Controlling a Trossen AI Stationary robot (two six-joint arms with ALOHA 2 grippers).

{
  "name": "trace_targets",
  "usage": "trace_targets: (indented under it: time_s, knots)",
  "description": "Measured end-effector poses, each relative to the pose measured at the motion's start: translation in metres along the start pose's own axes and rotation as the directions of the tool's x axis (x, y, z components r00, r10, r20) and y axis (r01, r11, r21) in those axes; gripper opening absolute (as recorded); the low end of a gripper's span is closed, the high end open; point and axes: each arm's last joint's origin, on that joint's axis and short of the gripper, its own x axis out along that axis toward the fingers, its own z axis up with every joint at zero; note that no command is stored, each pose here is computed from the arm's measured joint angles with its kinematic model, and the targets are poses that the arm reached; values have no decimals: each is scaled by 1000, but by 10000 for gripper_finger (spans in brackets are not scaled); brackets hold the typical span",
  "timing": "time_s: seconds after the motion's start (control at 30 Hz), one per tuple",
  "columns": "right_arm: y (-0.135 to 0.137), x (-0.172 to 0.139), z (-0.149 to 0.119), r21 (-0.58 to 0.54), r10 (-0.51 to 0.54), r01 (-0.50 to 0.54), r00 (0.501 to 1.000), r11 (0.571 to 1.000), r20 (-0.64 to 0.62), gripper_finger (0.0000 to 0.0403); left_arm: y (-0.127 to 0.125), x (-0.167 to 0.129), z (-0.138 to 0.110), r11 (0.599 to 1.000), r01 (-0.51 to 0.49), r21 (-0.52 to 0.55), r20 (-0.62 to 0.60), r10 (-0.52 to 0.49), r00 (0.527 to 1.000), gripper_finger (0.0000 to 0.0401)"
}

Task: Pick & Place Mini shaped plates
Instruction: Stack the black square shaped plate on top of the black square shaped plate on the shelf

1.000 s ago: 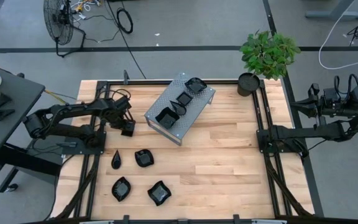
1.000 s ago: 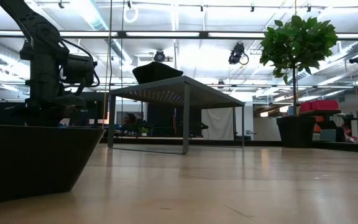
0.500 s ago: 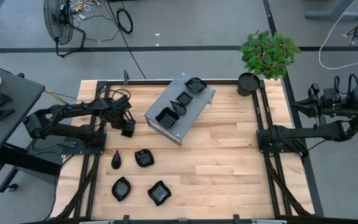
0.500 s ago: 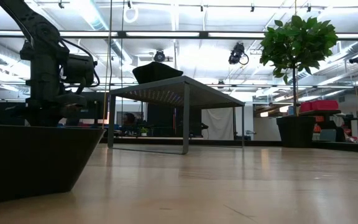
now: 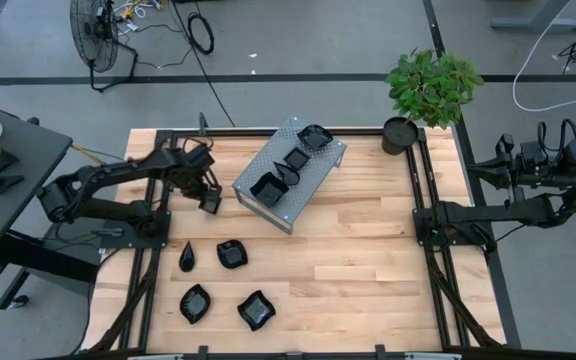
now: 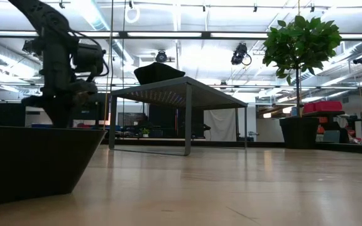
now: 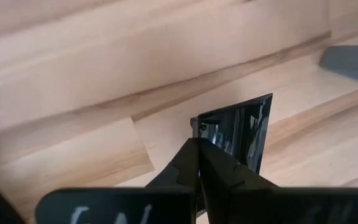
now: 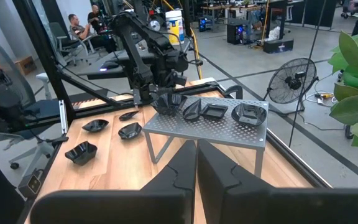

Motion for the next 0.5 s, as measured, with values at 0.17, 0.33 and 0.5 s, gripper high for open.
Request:
trace_targets:
  time_s: [0.17,0.33,0.5]
  knots:
    - [0,0,0,0,0,0,1000,1000,0,20,-5,-18,7,997,-59,46,25,58,998,9]
    - [0,0,0,0,0,0,1000,1000,0,20,-13,-41,17,993,-87,77,75,81,994,9]
    - [0,0,0,0,0,0,1000,1000,0,20,-23,-71,28,991,-91,101,157,74,985,9]
